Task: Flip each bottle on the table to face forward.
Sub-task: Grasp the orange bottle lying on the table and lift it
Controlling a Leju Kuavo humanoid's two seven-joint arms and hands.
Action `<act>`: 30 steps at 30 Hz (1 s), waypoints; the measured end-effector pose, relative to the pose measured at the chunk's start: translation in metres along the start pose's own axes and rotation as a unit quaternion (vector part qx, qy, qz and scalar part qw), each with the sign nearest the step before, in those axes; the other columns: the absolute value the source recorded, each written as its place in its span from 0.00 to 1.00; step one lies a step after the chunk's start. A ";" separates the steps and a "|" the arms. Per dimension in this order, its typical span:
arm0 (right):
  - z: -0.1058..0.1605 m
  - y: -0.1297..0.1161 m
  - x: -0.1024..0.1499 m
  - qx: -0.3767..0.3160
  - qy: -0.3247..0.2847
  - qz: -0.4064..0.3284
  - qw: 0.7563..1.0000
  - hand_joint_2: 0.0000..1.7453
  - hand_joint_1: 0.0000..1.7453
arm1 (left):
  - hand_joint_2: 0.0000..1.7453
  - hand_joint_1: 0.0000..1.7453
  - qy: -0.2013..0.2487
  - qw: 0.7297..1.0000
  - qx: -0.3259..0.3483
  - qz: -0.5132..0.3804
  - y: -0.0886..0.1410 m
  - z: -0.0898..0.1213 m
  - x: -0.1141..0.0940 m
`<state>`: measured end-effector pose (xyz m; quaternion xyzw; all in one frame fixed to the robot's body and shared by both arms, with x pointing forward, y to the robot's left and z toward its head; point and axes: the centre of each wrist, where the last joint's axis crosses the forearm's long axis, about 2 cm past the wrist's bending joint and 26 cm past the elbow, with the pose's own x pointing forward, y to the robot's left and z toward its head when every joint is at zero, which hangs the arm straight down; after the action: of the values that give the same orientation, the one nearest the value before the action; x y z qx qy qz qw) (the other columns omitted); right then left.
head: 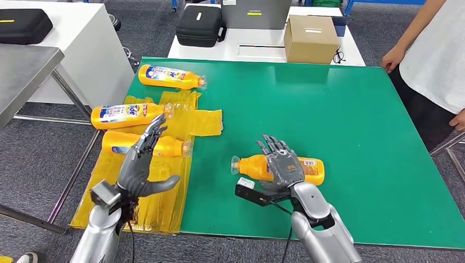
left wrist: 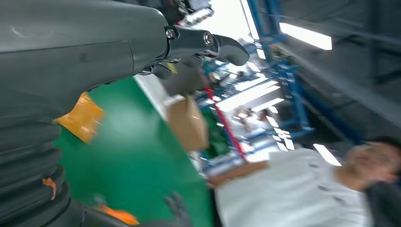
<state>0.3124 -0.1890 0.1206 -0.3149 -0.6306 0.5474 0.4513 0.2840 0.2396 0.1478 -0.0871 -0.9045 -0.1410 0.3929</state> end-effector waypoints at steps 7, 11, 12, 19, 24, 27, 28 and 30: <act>-0.014 0.004 -0.015 0.035 0.031 0.030 0.998 1.00 0.00 | 1.00 0.00 -0.040 0.999 -0.011 0.025 -0.012 -0.002 0.023; -0.018 0.006 -0.027 0.060 0.050 0.040 0.996 1.00 0.00 | 1.00 0.00 -0.043 0.998 -0.021 0.035 -0.020 0.001 0.028; -0.019 0.006 -0.031 0.066 0.055 0.041 0.995 1.00 0.00 | 1.00 0.00 -0.043 0.998 -0.022 0.037 -0.021 0.003 0.029; -0.017 0.005 -0.063 0.100 0.092 0.050 0.990 1.00 0.00 | 1.00 0.00 -0.035 0.998 -0.021 0.050 -0.028 0.011 0.029; -0.014 0.006 -0.076 0.123 0.108 0.050 0.985 1.00 0.00 | 1.00 0.00 -0.037 0.997 -0.020 0.060 -0.029 0.011 0.029; -0.010 0.003 -0.093 0.138 0.119 0.047 0.982 1.00 0.00 | 1.00 0.00 -0.038 0.997 -0.021 0.067 -0.029 0.011 0.029; -0.008 0.002 -0.100 0.140 0.123 0.047 0.981 1.00 0.00 | 1.00 0.00 -0.038 0.997 -0.020 0.069 -0.029 0.011 0.029; -0.004 -0.001 -0.112 0.145 0.131 0.047 0.980 1.00 0.00 | 1.00 0.00 -0.038 0.997 -0.019 0.072 -0.030 0.011 0.029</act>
<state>0.3600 -0.2877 0.0963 -0.3442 -0.4644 0.6074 0.5449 0.2488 0.2166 0.1560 -0.1642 -0.9073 -0.1261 0.3659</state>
